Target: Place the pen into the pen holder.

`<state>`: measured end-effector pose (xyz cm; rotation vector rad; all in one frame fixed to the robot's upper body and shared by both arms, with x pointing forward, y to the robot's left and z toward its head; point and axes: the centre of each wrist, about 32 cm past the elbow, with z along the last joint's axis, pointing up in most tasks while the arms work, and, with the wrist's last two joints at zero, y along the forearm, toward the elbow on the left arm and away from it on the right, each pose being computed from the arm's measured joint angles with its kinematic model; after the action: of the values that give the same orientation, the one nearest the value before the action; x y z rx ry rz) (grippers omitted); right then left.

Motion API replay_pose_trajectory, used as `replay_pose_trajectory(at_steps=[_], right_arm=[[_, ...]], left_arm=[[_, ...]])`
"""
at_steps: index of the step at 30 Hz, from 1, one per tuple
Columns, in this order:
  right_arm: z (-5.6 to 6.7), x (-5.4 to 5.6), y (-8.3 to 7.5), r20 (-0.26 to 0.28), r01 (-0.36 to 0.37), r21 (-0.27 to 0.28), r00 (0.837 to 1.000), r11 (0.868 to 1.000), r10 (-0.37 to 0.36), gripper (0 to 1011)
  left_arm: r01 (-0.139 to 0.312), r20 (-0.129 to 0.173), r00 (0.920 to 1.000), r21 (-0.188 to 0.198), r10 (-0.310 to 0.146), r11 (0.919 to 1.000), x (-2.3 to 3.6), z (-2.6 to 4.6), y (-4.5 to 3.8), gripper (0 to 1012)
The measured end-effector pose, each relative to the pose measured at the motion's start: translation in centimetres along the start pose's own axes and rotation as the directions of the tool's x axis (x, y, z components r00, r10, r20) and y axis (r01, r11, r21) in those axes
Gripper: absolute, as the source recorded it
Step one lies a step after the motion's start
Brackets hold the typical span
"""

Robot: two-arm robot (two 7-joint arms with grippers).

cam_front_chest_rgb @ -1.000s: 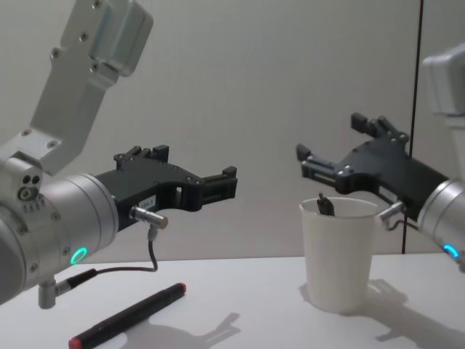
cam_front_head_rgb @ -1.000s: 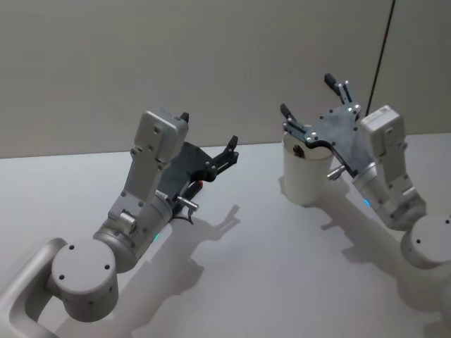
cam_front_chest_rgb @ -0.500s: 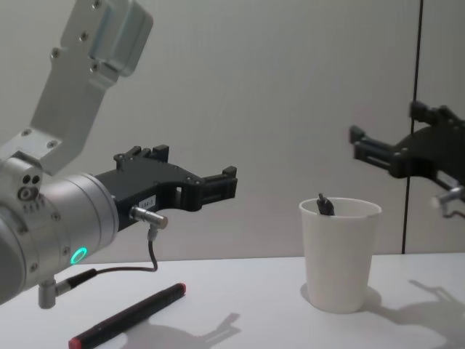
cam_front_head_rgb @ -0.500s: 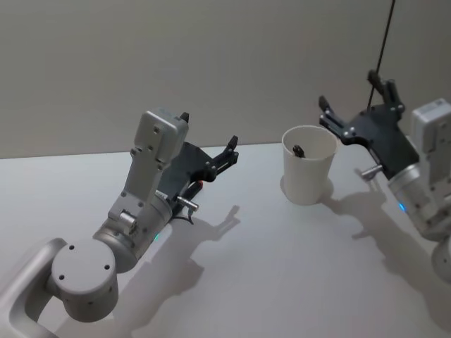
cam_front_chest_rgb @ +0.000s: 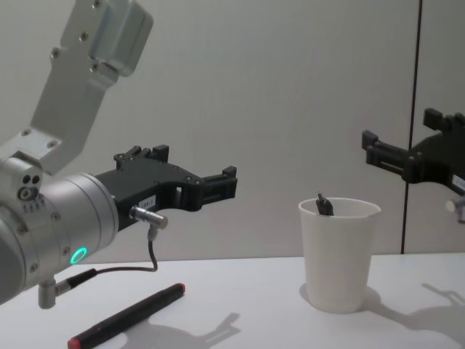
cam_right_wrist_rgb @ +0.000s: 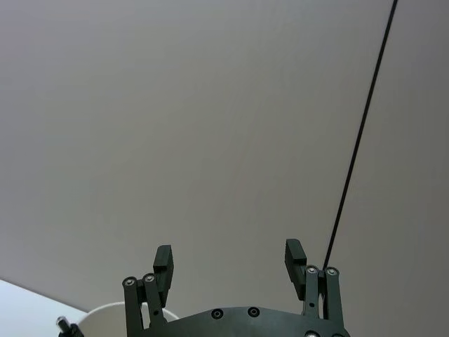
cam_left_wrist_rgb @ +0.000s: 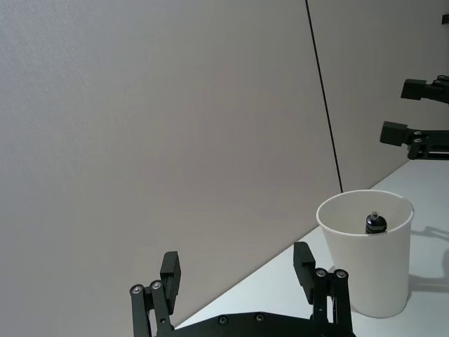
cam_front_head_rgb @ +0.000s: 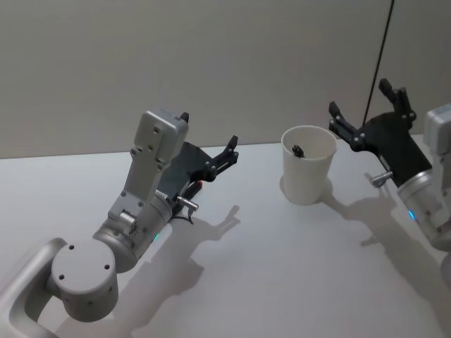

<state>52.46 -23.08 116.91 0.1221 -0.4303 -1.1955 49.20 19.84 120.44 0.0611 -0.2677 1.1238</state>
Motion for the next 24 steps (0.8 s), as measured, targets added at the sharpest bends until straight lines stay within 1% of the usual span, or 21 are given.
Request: replay_pose_trajectory(at_steps=[7, 8, 9, 11, 17, 24], right_arm=[[0.8, -0.1, -1.4, -0.043, 0.015, -0.052, 0.999, 0.999, -0.017, 1001], [1.1, -0.2, -2.0, -0.06, 0.018, -0.074, 0.998, 0.997, -0.023, 1001], [1.1, -0.2, -2.0, -0.06, 0.018, -0.074, 0.998, 0.997, -0.023, 1001], [1.5, -0.3, -2.5, -0.077, 0.02, -0.095, 0.997, 0.995, -0.028, 1001], [2.5, -0.5, -4.0, -0.123, 0.018, -0.15, 0.992, 0.988, -0.037, 1001], [3.7, -0.9, -5.5, -0.173, 0.007, -0.212, 0.984, 0.977, -0.044, 1001]], left_arm=[[0.0, 0.0, 1.0, 0.0, 0.0, 1.0, 0.0, 0.0, 0.0, 1001], [0.0, 0.0, 1.0, 0.0, 0.0, 1.0, 0.0, 0.0, 0.0, 1001], [0.0, 0.0, 1.0, 0.0, 0.0, 1.0, 0.0, 0.0, 0.0, 1001], [0.0, 0.0, 1.0, 0.0, 0.0, 1.0, 0.0, 0.0, 0.0, 1001], [0.0, 0.0, 1.0, 0.0, 0.0, 1.0, 0.0, 0.0, 0.0, 1001], [0.0, 0.0, 1.0, 0.0, 0.0, 1.0, 0.0, 0.0, 0.0, 1001]])
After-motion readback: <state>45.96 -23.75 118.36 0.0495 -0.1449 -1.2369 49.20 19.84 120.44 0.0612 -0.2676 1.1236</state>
